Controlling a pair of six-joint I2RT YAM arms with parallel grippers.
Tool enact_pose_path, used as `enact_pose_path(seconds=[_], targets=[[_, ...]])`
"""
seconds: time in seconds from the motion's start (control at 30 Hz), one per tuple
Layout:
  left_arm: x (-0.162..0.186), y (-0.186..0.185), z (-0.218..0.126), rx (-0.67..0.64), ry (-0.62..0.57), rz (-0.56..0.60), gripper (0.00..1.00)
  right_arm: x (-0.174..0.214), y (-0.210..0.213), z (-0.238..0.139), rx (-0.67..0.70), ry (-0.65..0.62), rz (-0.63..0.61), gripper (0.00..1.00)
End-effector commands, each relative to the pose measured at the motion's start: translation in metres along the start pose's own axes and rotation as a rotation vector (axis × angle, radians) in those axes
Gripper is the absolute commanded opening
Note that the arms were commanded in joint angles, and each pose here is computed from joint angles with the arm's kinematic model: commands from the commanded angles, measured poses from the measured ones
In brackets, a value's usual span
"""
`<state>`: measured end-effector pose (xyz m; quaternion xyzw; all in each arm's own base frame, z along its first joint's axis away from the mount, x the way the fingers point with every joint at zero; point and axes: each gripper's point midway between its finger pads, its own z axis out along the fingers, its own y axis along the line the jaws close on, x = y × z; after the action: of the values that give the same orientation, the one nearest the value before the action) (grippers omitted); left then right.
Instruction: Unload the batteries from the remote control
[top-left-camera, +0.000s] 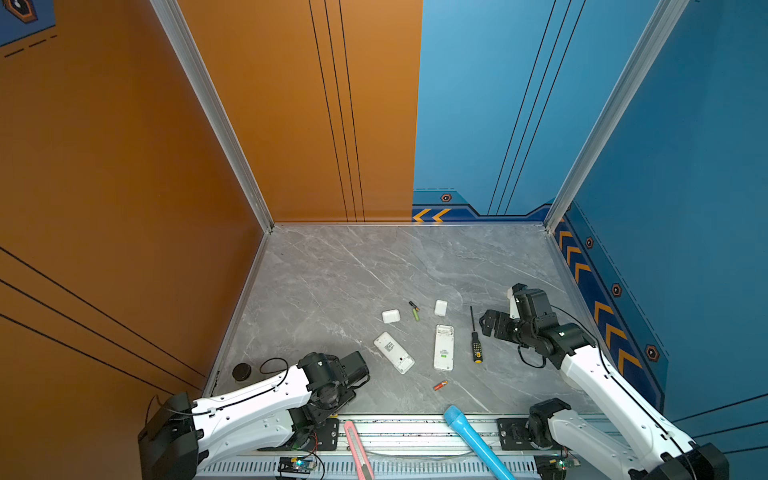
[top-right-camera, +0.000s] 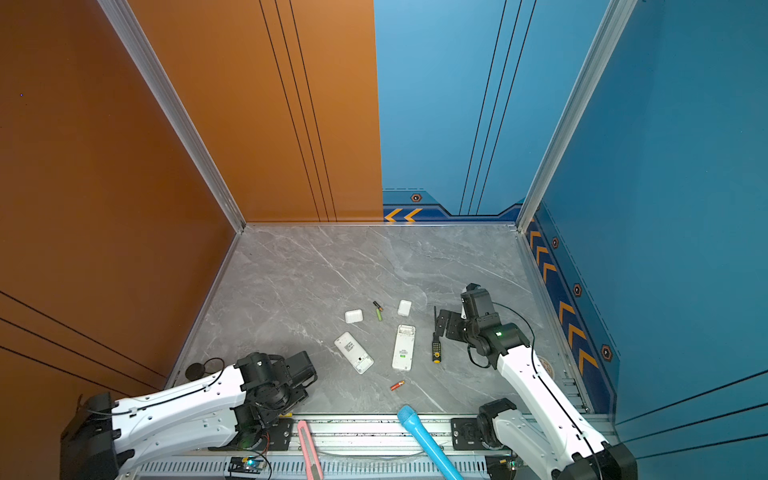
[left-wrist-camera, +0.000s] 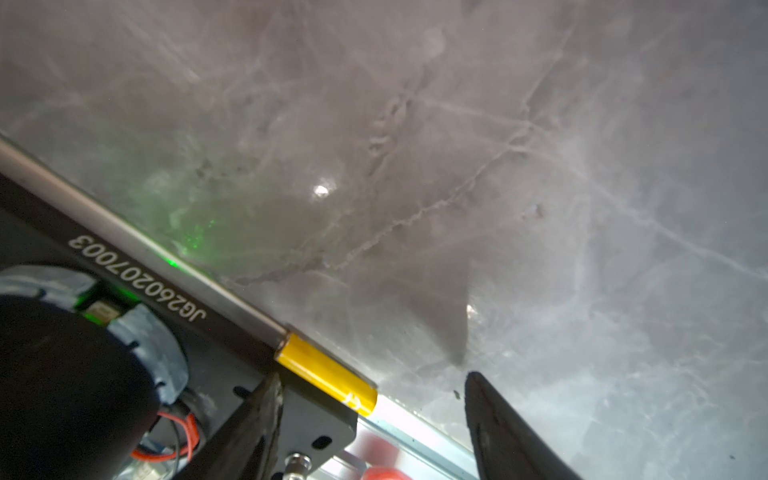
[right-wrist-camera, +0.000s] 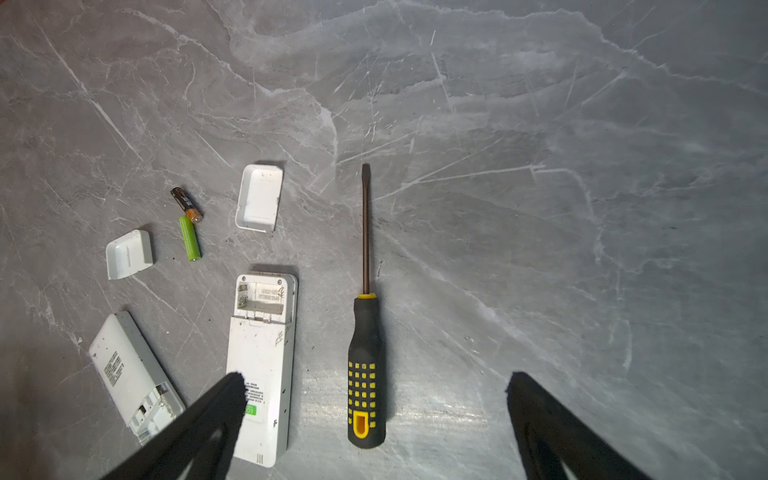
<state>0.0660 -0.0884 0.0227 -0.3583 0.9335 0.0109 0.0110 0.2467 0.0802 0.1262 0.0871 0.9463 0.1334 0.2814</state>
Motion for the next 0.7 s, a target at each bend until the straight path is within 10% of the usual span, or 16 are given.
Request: enact_pose_path(seconds=[0.0, 0.67], targets=[[-0.006, 0.000, 0.004, -0.011, -0.043, -0.010, 0.71, 0.003, -0.004, -0.002, 0.003, -0.004, 0.002, 1.00], [-0.019, -0.026, 0.012, 0.100, -0.182, -0.086, 0.69, 0.007, -0.005, -0.005, -0.026, -0.015, 0.016, 1.00]])
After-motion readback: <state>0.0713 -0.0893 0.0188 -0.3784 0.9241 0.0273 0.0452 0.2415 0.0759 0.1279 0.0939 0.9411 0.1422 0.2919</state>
